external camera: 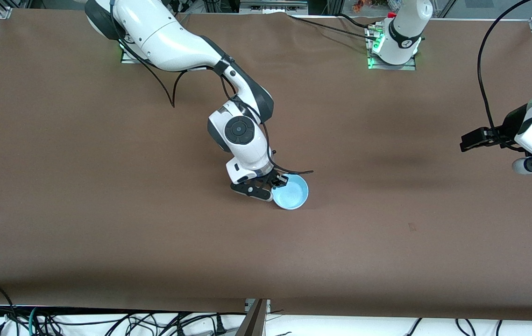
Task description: Stack pink and blue bowls on white bowl
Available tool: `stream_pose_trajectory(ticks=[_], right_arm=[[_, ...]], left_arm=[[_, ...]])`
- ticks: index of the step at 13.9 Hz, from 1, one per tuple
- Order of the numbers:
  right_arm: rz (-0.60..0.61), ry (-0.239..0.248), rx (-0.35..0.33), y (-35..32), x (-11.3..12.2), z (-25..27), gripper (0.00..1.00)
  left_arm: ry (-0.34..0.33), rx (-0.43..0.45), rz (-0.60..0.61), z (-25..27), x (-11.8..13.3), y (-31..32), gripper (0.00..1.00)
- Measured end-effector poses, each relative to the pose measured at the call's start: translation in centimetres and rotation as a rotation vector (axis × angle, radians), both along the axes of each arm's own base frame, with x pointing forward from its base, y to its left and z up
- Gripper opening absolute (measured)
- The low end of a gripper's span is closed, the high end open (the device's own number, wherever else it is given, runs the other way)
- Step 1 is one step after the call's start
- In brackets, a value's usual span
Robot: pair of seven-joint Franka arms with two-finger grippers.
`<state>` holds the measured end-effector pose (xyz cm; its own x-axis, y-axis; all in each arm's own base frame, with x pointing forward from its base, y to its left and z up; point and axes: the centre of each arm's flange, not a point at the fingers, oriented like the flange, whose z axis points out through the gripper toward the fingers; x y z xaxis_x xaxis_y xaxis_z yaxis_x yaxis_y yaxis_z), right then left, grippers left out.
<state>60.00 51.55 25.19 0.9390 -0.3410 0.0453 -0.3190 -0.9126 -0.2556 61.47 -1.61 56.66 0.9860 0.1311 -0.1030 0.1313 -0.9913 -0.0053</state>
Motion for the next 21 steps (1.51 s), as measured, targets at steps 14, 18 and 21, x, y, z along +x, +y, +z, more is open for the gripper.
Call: stream_pose_trajectory(ticks=[14,18,21], right_arm=[[0.028,-0.021,-0.05,-4.6,3.9,4.4,1.0],[0.116,0.095,-0.111,-19.2,9.2,13.2,1.0],[0.162,0.168,-0.088,-28.3,9.5,20.5,1.0]], left_arm=[[0.001,0.0,-0.002,0.0,0.0,-0.1,1.0],[0.001,-0.001,-0.003,-0.1,0.0,-0.2,1.0],[0.003,-0.001,-0.003,-0.2,0.1,-0.2,1.0]])
